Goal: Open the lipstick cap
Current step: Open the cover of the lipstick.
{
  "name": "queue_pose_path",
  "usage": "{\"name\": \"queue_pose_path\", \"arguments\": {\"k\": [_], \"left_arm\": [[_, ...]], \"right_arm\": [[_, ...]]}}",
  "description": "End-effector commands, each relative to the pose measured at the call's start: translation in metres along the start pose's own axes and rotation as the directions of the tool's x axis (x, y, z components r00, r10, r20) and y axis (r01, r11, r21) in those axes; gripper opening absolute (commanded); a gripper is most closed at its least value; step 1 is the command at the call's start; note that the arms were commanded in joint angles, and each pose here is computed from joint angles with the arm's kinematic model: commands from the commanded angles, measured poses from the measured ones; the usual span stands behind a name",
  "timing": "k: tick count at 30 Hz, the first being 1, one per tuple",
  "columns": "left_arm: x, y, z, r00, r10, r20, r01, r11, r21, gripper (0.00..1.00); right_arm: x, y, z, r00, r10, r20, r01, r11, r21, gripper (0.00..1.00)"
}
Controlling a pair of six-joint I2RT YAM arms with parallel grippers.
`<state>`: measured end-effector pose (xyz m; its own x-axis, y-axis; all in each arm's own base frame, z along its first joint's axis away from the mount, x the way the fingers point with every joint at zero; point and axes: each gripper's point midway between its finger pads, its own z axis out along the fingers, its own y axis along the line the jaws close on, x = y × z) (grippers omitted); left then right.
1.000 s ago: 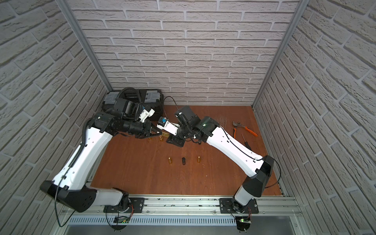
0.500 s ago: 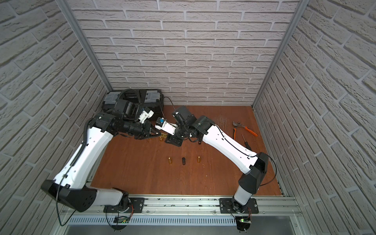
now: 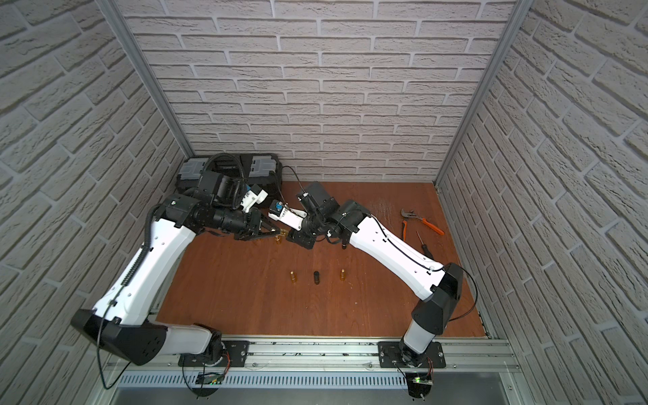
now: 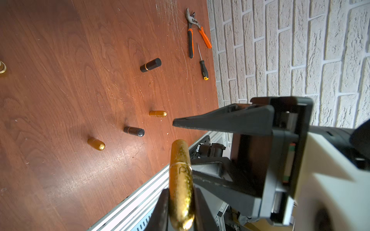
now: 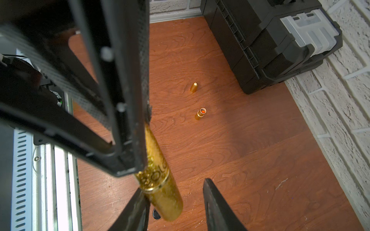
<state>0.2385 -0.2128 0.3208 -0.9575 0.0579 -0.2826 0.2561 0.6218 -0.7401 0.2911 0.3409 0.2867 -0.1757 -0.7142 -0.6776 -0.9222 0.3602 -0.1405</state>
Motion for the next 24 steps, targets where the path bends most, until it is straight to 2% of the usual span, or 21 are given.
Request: {"name": "queue_pose_path", "arguments": {"k": [1, 4, 10, 14, 24], "left_arm": [[0.004, -0.008, -0.001, 1.000, 0.027, -0.002, -0.027, 0.999, 0.037, 0.11], [0.004, -0.009, -0.001, 1.000, 0.029, -0.003, -0.029, 0.999, 0.045, 0.11], [-0.005, -0.005, -0.003, 1.000, 0.011, 0.017, -0.012, 0.999, 0.049, 0.09], [-0.013, -0.004, -0.004, 0.999, -0.001, 0.035, -0.001, 0.997, 0.073, 0.07], [-0.034, -0.001, -0.013, 0.996, -0.020, 0.089, 0.008, 0.991, 0.134, 0.02]], "right_arm": [[-0.019, -0.001, -0.010, 0.997, -0.033, 0.067, 0.032, 0.999, 0.011, 0.43], [-0.019, 0.004, -0.006, 0.997, -0.030, 0.069, 0.031, 0.999, -0.020, 0.40], [-0.019, 0.010, -0.012, 0.996, -0.019, 0.083, 0.022, 0.999, -0.041, 0.20], [-0.015, 0.012, -0.019, 0.996, -0.013, 0.084, 0.016, 0.999, -0.032, 0.12], [0.007, 0.004, -0.029, 0.999, 0.006, 0.039, -0.008, 0.998, 0.067, 0.06]]}}
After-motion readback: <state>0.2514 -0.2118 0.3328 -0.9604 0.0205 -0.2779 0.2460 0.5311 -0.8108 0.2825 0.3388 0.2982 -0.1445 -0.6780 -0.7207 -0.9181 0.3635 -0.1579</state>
